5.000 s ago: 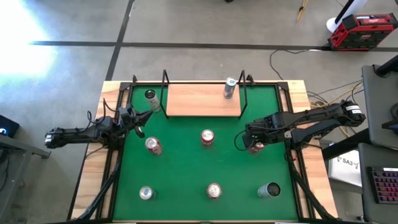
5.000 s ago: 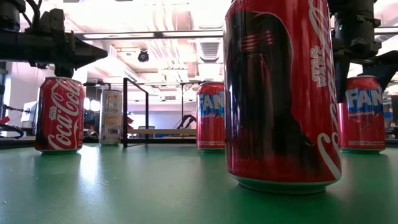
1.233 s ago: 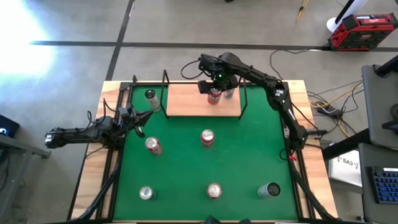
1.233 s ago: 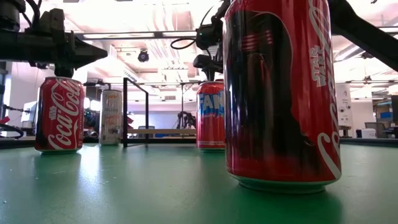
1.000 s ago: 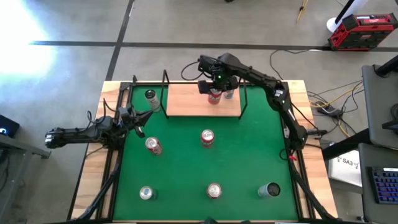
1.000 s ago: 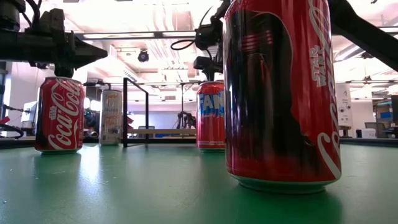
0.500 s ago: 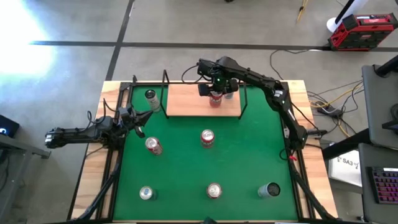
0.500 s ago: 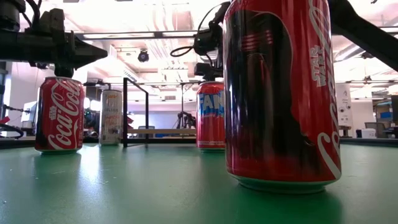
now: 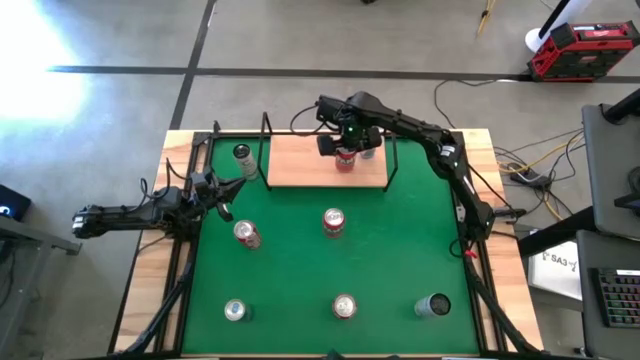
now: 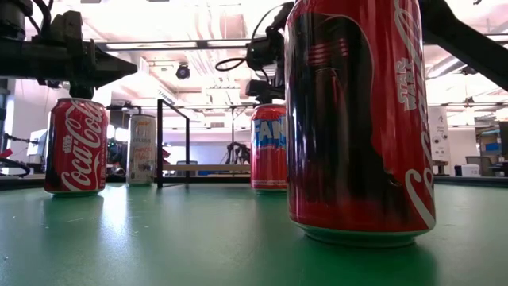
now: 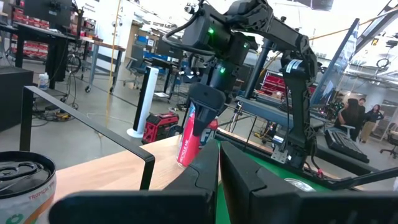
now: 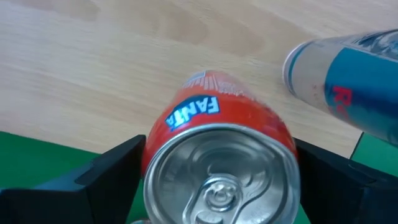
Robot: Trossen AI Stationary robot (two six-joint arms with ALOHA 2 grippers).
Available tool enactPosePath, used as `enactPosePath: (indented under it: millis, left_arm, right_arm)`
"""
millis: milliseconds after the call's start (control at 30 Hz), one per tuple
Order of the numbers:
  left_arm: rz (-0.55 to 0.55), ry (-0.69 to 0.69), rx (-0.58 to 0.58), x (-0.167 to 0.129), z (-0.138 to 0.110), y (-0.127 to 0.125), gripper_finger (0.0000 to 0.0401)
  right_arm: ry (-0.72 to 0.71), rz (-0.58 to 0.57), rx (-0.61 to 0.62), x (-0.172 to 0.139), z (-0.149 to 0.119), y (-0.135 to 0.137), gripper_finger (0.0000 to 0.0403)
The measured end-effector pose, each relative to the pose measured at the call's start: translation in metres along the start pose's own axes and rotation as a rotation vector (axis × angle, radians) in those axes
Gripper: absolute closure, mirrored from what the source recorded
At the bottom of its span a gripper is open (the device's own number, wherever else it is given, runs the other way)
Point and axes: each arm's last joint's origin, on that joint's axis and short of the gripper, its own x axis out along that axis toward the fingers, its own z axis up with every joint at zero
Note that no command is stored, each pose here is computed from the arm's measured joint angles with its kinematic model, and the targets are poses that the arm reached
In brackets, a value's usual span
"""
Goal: Place canned beverage on shelf
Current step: Put the right red soda can on the shelf
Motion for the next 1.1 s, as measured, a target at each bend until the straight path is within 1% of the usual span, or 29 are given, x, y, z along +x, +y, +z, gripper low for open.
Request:
enactPosePath:
  millis: [200,367,567,733,933,1000,1100]
  left_arm:
    - [0.0,0.0,0.0,0.0,0.0,0.0,0.0401]
    - [0.0,0.0,0.0,0.0,0.0,0.0,0.0401]
    - [0.0,0.0,-0.001,0.0,0.0,0.0,0.0401]
    - [0.0,0.0,0.0,0.0,0.0,0.0,0.0401]
    - [0.0,0.0,0.0,0.0,0.0,0.0,0.0401]
    - [0.0,-0.001,-0.001,0.0,0.0,0.0,0.0401]
    - [0.0,0.0,0.0,0.0,0.0,0.0,0.0401]
  right_arm:
    - [-0.001,-0.016,-0.017,0.0,-0.004,0.002,0.0019]
    - [-0.015,-0.09,-0.051,-0.001,-0.023,0.011,0.0018]
    - [-0.056,-0.099,-0.077,-0.011,-0.046,0.023,0.0018]
    - [-0.1,-0.14,-0.069,-0.017,-0.073,0.034,0.0018]
    - [-0.176,-0.183,-0.013,-0.014,-0.11,0.045,0.0018]
    - [-0.224,-0.195,0.011,-0.012,-0.123,0.048,0.0019]
    - [-0.337,-0.206,0.027,-0.011,-0.141,0.05,0.0019]
